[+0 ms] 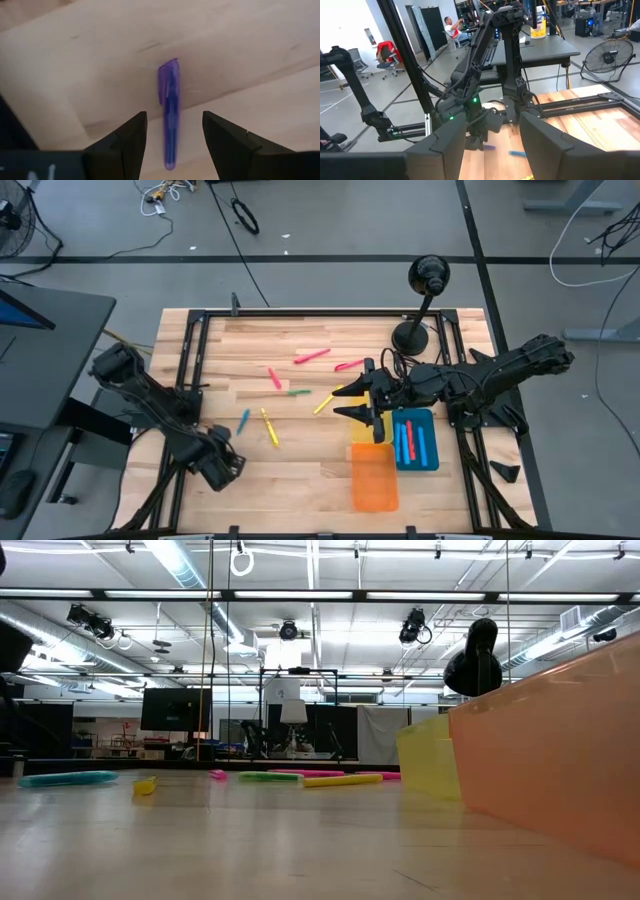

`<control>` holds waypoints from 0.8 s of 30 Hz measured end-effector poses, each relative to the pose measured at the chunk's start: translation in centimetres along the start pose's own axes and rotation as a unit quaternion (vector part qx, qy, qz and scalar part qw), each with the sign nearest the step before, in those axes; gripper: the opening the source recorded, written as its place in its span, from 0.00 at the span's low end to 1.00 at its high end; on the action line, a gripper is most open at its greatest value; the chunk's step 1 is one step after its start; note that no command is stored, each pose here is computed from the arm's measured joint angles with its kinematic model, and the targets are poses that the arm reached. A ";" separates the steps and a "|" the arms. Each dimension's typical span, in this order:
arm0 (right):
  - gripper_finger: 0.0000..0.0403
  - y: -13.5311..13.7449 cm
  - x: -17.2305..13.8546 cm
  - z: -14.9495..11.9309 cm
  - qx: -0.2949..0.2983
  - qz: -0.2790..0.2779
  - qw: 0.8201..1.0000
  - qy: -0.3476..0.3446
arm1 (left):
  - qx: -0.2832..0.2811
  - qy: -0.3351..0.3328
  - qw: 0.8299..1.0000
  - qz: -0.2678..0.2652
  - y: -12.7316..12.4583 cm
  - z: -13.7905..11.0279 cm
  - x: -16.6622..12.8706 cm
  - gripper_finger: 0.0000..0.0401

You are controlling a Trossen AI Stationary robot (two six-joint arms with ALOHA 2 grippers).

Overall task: Pick & Place Markers
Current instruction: Put the purple pen into the orange bin

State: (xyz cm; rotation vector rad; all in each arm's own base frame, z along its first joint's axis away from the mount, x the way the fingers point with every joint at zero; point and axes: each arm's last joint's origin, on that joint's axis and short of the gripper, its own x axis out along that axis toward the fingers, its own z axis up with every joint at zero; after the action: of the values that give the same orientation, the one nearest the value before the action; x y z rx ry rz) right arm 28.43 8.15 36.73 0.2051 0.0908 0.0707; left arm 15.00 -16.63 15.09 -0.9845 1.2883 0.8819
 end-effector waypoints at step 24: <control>0.46 -0.1 0.0 0.1 0.001 -0.016 1.000 -0.006 | 0.011 0.007 1.000 -0.009 -0.7 -0.9 1.2 0.27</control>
State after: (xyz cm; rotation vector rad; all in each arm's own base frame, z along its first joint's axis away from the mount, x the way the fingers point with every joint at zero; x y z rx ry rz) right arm 28.44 8.05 36.78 0.2051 0.0822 0.0378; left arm 15.41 -17.74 13.89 -0.9859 1.2966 0.8457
